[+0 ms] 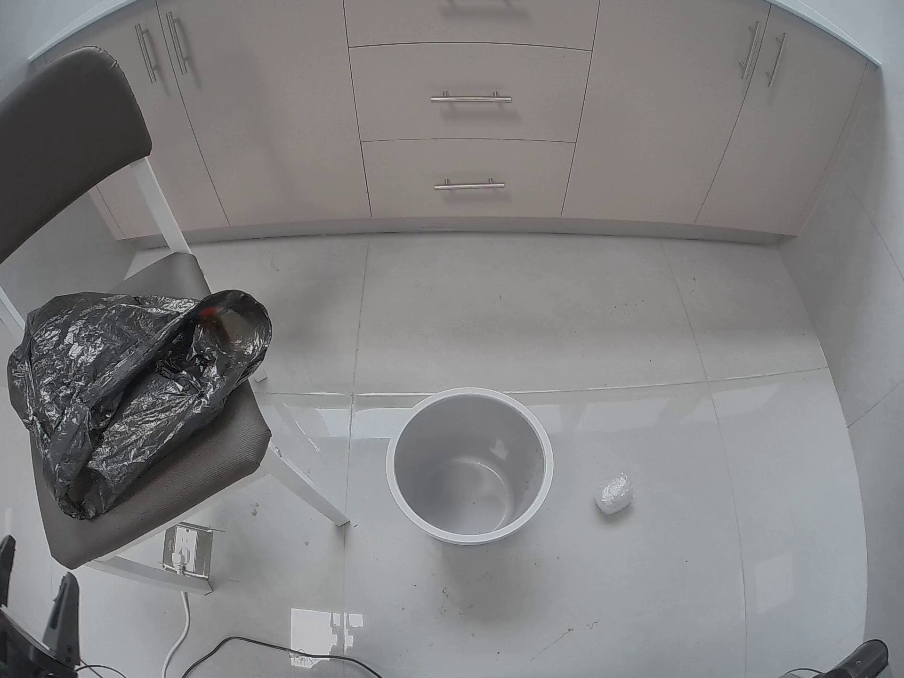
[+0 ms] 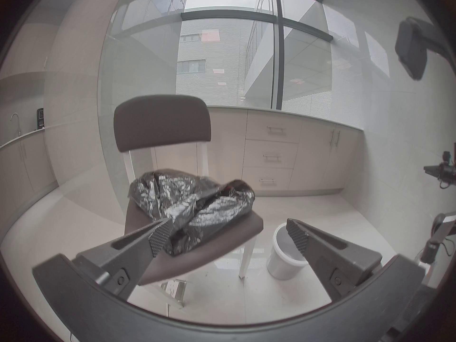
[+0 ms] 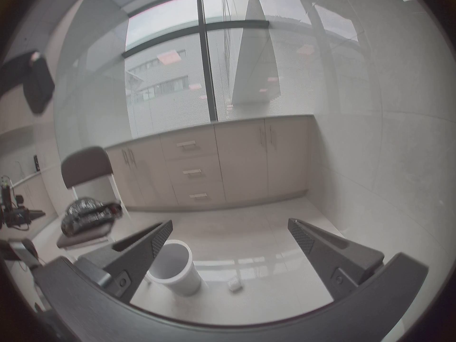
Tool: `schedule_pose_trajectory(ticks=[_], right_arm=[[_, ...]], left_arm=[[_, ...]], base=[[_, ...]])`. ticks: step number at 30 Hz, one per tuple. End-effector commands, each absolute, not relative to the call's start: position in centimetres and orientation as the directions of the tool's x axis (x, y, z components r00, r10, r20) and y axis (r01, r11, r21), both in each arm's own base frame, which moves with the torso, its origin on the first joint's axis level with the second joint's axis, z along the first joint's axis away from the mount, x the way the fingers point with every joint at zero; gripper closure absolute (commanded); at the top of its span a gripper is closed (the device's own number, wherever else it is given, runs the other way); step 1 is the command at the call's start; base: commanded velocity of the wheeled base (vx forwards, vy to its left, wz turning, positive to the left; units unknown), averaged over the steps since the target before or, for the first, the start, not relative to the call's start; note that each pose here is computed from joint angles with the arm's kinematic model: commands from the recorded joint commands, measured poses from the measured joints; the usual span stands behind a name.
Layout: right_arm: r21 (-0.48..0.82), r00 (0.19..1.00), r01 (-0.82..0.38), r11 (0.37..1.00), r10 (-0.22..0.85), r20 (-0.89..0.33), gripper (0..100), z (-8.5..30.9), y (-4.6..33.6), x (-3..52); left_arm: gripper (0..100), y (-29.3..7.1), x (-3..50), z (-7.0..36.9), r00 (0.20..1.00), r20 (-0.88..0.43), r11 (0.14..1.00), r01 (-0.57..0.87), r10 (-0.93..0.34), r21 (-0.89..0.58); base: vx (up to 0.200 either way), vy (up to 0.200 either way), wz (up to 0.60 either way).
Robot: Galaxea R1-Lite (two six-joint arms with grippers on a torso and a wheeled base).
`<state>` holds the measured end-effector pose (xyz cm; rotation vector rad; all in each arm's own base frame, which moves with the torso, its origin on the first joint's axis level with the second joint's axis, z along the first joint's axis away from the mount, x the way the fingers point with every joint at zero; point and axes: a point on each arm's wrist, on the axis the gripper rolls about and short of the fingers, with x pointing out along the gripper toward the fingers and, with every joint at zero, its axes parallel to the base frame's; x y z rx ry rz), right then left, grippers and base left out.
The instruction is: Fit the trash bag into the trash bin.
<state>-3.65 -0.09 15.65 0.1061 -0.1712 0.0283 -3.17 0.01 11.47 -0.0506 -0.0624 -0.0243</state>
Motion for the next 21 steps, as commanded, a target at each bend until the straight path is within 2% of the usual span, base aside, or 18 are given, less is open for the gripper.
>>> schedule_pose_trajectory(ticks=[1,3,5,9,11,14,21], right_arm=[[0.146,0.968,-0.225,0.963,0.203,0.151,0,27.8,0.6,3.2],[0.148,0.966,-0.238,0.96,0.218,0.139,0,27.9,0.8,4.4],[0.15,0.961,-0.272,0.95,0.26,0.098,0,27.7,1.6,7.7],[0.175,0.949,-0.315,0.933,0.312,0.043,0,27.0,3.2,12.3],[0.207,0.947,-0.319,0.925,0.318,0.04,0,26.7,3.6,13.9],[0.261,0.942,-0.33,0.907,0.332,0.037,0,25.6,4.7,17.1],[0.275,0.942,-0.332,0.902,0.332,0.046,0,22.4,5.7,20.7]], left_arm=[[0,0.1,-1.9,20.6,0.998,0.008,0.998,0.058,-0.058,-0.015],[0,0.0,-1.1,20.6,0.998,-0.034,0.998,0.06,-0.06,0.014],[0,-0.1,1.8,20.6,0.983,-0.172,0.993,0.077,-0.06,0.088],[0,-0.3,6.0,20.5,0.941,-0.335,0.973,0.109,-0.036,0.204],[0,-0.2,7.3,20.4,0.931,-0.364,0.961,0.106,-0.007,0.255],[0,0.5,9.8,20.0,0.896,-0.425,0.934,0.037,0.126,0.354],[0,2.4,13.8,18.8,0.818,-0.518,0.92,-0.033,0.249,0.391]], base=[[0.0,0.0,0.0],[0.0,0.0,0.0],[0.0,0.0,0.0],[0.0,0.0,0.0],[0.0,0.0,0.0],[0.0,0.0,0.0],[0.0,0.0,0.0]])
